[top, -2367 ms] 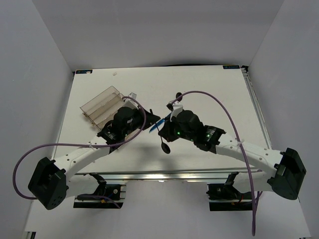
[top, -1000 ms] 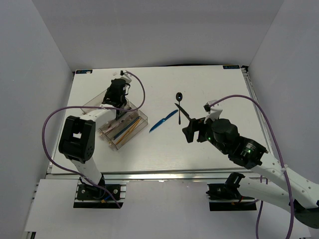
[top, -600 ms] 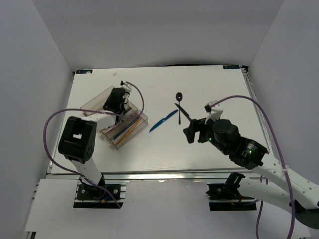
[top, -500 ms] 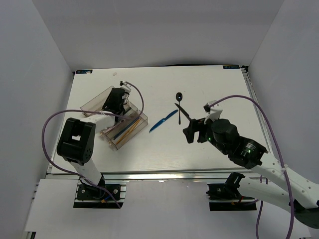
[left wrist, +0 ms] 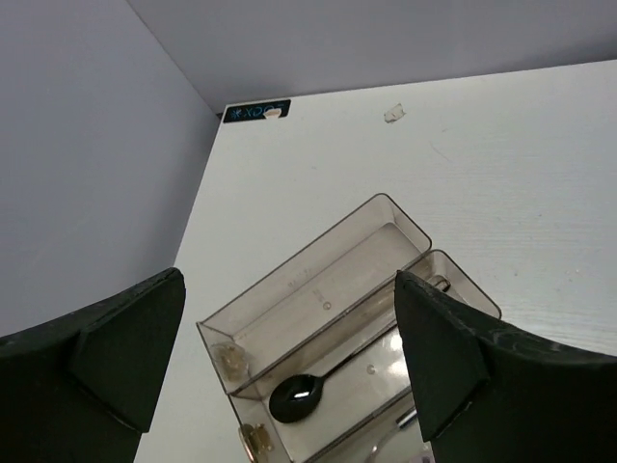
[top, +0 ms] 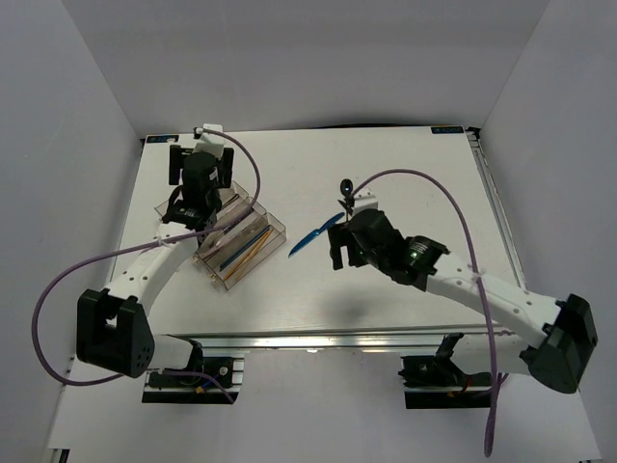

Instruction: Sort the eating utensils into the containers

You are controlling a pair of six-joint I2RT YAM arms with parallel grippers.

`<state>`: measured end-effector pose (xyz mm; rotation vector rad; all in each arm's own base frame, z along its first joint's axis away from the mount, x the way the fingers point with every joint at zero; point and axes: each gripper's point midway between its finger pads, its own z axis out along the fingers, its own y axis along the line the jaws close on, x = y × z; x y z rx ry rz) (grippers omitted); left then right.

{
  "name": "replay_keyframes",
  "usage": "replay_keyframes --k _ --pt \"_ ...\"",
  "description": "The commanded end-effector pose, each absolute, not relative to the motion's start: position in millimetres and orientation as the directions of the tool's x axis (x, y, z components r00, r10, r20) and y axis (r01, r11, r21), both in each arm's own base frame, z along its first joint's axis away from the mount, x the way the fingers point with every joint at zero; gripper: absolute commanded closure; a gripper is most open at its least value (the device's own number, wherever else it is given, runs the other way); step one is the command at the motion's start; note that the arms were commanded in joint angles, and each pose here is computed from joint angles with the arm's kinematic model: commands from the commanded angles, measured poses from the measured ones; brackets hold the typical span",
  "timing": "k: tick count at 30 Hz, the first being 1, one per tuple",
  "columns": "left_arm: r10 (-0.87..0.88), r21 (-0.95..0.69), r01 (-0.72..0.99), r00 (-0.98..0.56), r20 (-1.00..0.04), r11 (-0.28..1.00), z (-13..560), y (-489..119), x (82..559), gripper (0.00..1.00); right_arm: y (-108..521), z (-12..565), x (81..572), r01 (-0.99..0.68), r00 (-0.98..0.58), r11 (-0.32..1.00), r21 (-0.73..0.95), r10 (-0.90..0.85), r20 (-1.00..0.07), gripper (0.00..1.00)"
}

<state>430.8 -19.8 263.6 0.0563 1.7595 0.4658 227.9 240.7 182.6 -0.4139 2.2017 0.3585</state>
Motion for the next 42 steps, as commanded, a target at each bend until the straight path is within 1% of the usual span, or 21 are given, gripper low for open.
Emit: replay_keyframes --k 1,3,4,5,6,7,8,10,11,14,15,17,18,19,20,21,24,25,29,35,42 --pt "0.206 0.284 -0.247 -0.299 -0.932 0.926 268 -12 412 0.02 256 199 247 -0.399 -0.583 0.907 0.139 -0.134 -0.801 0.1" --pt "0.099 0.18 -0.299 -0.268 -0.958 0.937 283 -11 404 0.02 264 181 257 -0.392 -0.631 0.91 0.136 -0.158 -0.76 0.11" --pt "0.068 0.165 -0.319 -0.294 -0.953 0.933 283 -6 392 0.02 260 174 265 -0.366 -0.655 0.922 0.129 -0.156 -0.739 0.11" --pt "0.016 0.116 -0.341 -0.282 -0.959 0.933 289 -6 387 0.02 264 180 274 -0.354 -0.658 0.926 0.133 -0.145 -0.739 0.11" --pt "-0.063 0.045 -0.367 -0.278 -0.958 0.929 286 -7 381 0.02 263 162 284 -0.308 -0.69 0.946 0.104 -0.147 -0.709 0.11" --pt "-0.081 0.047 -0.367 -0.326 -0.942 0.929 276 -6 370 0.02 254 155 293 -0.264 -0.716 0.961 0.08 -0.14 -0.684 0.12" --pt "-0.113 0.002 -0.343 -0.317 -0.942 0.939 280 -11 360 0.02 256 159 304 -0.242 -0.717 0.967 0.082 -0.121 -0.686 0.13" --pt "-0.152 -0.032 -0.319 -0.358 -0.921 0.947 251 -15 342 0.02 251 135 324 -0.195 -0.759 0.979 0.059 -0.112 -0.642 0.22" --pt "-0.16 -0.052 -0.281 -0.378 -0.912 0.958 231 -19 325 0.02 248 125 339 -0.168 -0.777 0.984 0.062 -0.093 -0.622 0.3" --pt "-0.165 -0.078 -0.248 -0.353 -0.921 0.966 211 -18 305 0.02 243 103 360 -0.138 -0.809 0.989 0.044 -0.086 -0.582 0.44" --pt "-0.174 -0.094 -0.246 -0.327 -0.929 0.965 214 -16 296 0.02 246 110 372 -0.129 -0.798 0.99 0.051 -0.073 -0.599 0.48" --pt "-0.186 -0.107 -0.248 -0.323 -0.928 0.963 211 -14 288 0.02 239 96 388 -0.116 -0.813 0.993 0.017 -0.086 -0.576 0.51" --pt "-0.194 -0.125 -0.238 -0.295 -0.936 0.963 219 -14 285 0.02 241 107 403 -0.107 -0.799 0.994 0.028 -0.069 -0.598 0.56" --pt "-0.197 -0.136 -0.224 -0.278 -0.94 0.965 221 -16 286 0.02 242 105 410 -0.111 -0.799 0.994 0.019 -0.078 -0.597 0.58" --pt "-0.198 -0.141 -0.216 -0.271 -0.942 0.966 223 -17 286 0.02 241 90 417 -0.1 -0.813 0.995 -0.001 -0.082 -0.576 0.58" --pt "-0.196 -0.144 -0.201 -0.273 -0.942 0.969 222 -20 286 0.02 242 100 429 -0.088 -0.807 0.996 0.006 -0.068 -0.587 0.6" --pt "-0.188 -0.136 -0.19 -0.292 -0.938 0.972 219 -22 287 0.02 236 78 444 -0.055 -0.836 0.998 -0.031 -0.063 -0.546 0.65" --pt "-0.186 -0.134 -0.185 -0.301 -0.935 0.974 218 -24 288 0.02 239 83 453 -0.049 -0.826 0.999 -0.022 -0.053 -0.561 0.66" --pt "-0.181 -0.129 -0.178 -0.314 -0.932 0.976 215 -25 289 0.02 233 67 469 -0.026 -0.838 0.999 -0.042 -0.045 -0.544 0.7" --pt "-0.181 -0.138 -0.159 -0.304 -0.935 0.978 218 -28 289 0.02 234 56 486 -0.066 -0.837 0.996 -0.054 -0.085 -0.541 0.78" --pt "-0.179 -0.135 -0.16 -0.301 -0.937 0.978 219 -27 288 0.02 230 39 493 -0.061 -0.849 0.996 -0.064 -0.085 -0.521 0.79"
